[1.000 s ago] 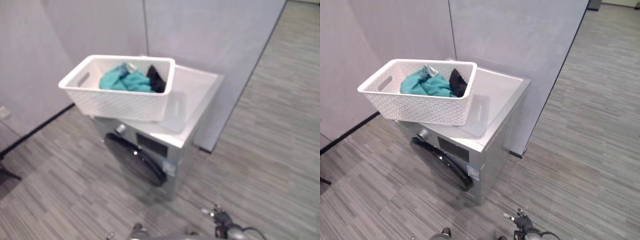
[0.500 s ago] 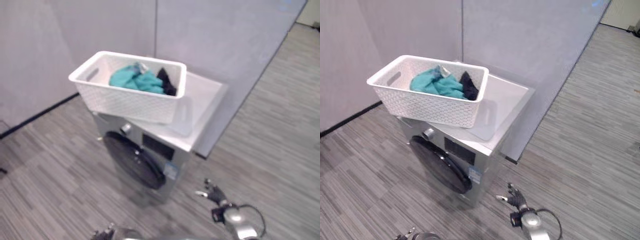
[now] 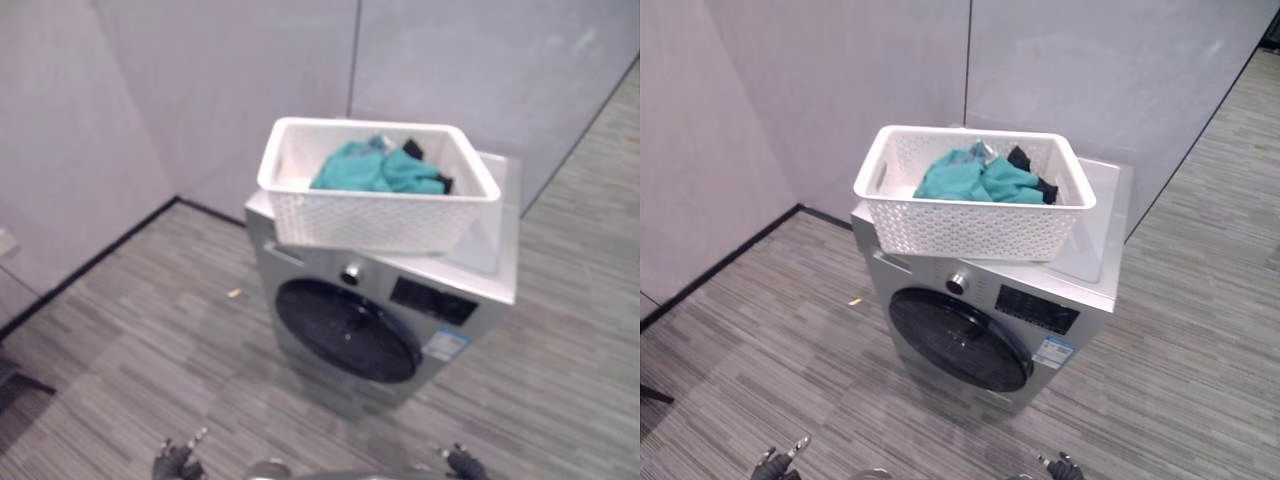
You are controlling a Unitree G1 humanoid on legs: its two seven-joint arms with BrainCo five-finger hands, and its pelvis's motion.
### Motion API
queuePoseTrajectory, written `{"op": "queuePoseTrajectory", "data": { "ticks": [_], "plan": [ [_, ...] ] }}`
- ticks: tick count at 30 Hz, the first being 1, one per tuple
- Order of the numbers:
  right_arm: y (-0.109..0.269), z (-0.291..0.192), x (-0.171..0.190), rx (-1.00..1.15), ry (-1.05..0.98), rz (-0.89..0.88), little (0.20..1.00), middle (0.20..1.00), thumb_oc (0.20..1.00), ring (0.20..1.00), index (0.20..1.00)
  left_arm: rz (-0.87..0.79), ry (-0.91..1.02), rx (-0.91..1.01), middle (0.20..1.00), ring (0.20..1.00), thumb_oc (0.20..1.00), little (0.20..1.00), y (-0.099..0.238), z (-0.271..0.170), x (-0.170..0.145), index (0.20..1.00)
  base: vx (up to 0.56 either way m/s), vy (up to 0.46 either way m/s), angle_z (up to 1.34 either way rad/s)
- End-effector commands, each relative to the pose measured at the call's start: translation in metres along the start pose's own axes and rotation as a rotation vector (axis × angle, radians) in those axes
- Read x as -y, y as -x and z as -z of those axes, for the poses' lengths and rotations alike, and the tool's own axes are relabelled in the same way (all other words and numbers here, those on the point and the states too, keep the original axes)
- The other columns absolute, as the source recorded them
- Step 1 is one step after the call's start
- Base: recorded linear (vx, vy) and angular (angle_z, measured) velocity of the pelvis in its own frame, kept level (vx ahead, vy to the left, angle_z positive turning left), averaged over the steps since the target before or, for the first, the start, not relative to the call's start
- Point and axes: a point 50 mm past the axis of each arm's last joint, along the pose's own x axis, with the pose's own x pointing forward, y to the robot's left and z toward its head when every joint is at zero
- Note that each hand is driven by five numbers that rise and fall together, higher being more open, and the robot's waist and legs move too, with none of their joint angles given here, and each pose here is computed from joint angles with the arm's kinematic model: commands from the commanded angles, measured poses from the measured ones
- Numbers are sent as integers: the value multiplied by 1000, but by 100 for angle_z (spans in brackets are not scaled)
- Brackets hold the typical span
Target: Grab the laundry basket,head to the washer,open it,put in the laundry and shut it.
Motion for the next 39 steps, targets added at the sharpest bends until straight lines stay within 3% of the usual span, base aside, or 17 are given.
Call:
{"op": "queuePoseTrajectory", "data": {
  "ticks": [1,6,10,16,19,23,34,39],
  "plan": [
    [-4,-34,-13,131,39,-50,1000,1000,1000,1000,1000,10,-12,14,1000,1000,1000,1000,3,3,0,1000,-176,-76,-58],
    [5,-52,-58,232,186,-225,1000,1000,1000,1000,1000,4,13,22,1000,1000,1000,1000,6,6,4,1000,-83,-153,-91],
    [15,-77,-65,372,256,-283,1000,1000,1000,1000,1000,16,-3,47,1000,1000,1000,1000,5,-1,10,1000,-74,-151,9],
    [35,-147,-48,682,536,-203,1000,1000,1000,1000,1000,83,8,149,1000,1000,1000,1000,7,-23,27,1000,-76,-70,28],
    [54,-199,-53,886,682,-134,1000,1000,1000,1000,1000,136,10,186,1000,1000,1000,1000,12,-29,42,1000,-16,-3,8],
    [65,-225,-62,986,743,-113,1000,1000,1000,1000,1000,169,17,201,1000,1000,1000,1000,15,-32,51,1000,7,12,7],
    [55,-254,-114,961,874,-98,1000,1000,1000,1000,1000,242,-9,294,1000,1000,1000,1000,18,-57,70,1000,-7,35,7],
    [50,-254,-116,935,895,-67,1000,1000,1000,1000,1000,256,0,315,1000,1000,1000,1000,20,-61,74,1000,-31,21,9]
  ]
}}
